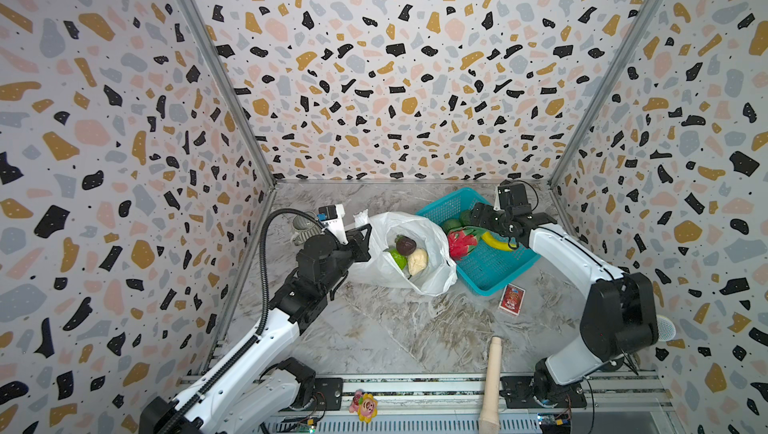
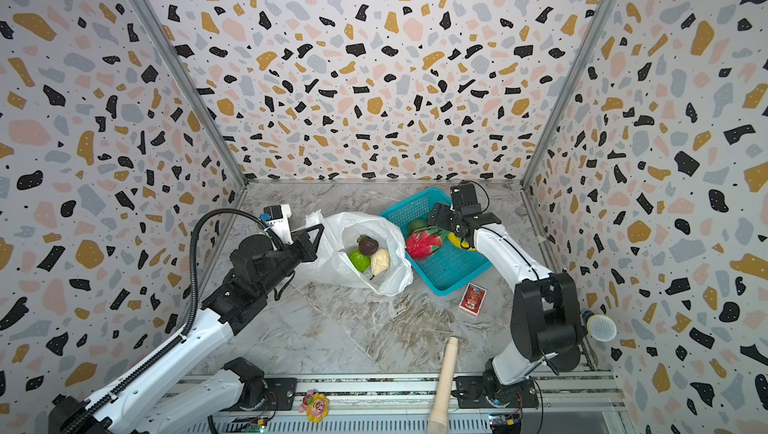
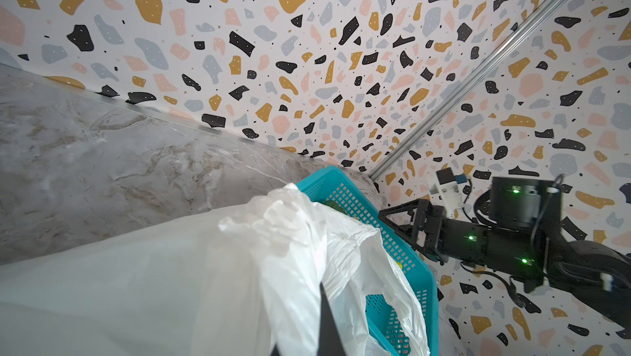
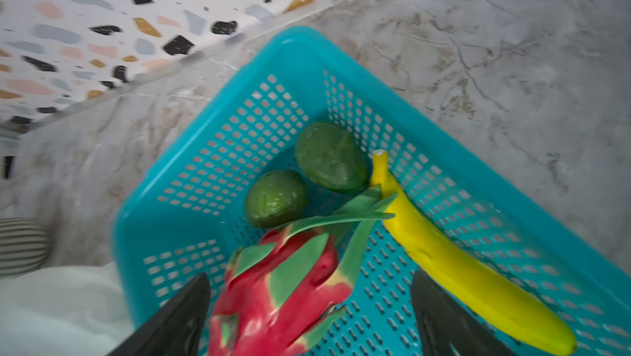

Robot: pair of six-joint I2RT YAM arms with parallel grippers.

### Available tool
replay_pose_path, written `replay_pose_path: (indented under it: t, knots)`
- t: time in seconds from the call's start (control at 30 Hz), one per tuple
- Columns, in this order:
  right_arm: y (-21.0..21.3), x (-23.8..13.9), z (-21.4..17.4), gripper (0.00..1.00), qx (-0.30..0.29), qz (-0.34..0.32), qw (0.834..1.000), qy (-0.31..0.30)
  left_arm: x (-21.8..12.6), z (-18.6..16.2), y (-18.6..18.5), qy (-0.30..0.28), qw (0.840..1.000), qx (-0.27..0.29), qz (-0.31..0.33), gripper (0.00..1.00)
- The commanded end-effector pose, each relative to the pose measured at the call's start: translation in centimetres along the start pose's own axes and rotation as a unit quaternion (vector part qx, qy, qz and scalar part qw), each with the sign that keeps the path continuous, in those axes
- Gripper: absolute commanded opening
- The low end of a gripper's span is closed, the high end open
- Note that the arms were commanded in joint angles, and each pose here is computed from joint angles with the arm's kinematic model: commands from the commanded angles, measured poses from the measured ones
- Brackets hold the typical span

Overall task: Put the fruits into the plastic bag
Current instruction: 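Withdraw the right gripper from the bag back over the basket, then lower the right gripper onto the yellow banana and close on it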

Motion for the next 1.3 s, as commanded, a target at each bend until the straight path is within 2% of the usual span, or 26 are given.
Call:
replay_pose_path:
  t: [0.0,0.33,0.6,0.73,0.93,1.07,1.13,1.27]
  knots:
    - [-2.7,0.8,-0.8,0.91,0.008,-0.058,0.997,0.041,-0.5,1.1,-0.9,-0.022,1.000,0.006,-0.016,0.00]
    - [-6.7,4.1,-2.5,0.90,0.036,-0.095,0.991,0.084,-0.4,0.8,-0.7,-0.019,1.000,0.011,-0.014,0.00]
    - [-5.7,4.3,-6.8,0.87,0.087,0.001,0.987,0.139,-0.4,0.8,-0.7,-0.021,1.000,0.010,-0.014,0.00]
    - [-5.7,3.8,-7.6,0.84,0.096,0.014,0.986,0.137,-0.3,0.7,-0.6,-0.018,1.000,0.009,-0.013,0.00]
    - [-6.1,4.7,-7.3,0.74,0.081,-0.005,0.987,0.137,-0.3,0.7,-0.7,-0.017,1.000,0.008,-0.016,0.00]
    - [-6.4,5.7,-7.5,0.61,0.075,-0.017,0.987,0.145,-0.4,0.8,-0.8,-0.020,1.000,0.009,-0.016,0.00]
    - [-6.6,6.1,-7.9,0.59,0.072,-0.023,0.986,0.150,-0.4,0.9,-0.8,-0.021,1.000,0.011,-0.016,0.00]
    - [-6.8,6.4,-9.0,0.48,0.068,-0.030,0.984,0.164,-0.5,1.0,-0.9,-0.023,1.000,0.013,-0.016,0.00]
Point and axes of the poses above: each gripper's point midway between its finger pads, its own x axis out along the fingers, its own y axis along the line the jaws close on, z = x × y, the point moved 6 cm from there along -x, back along the fingers
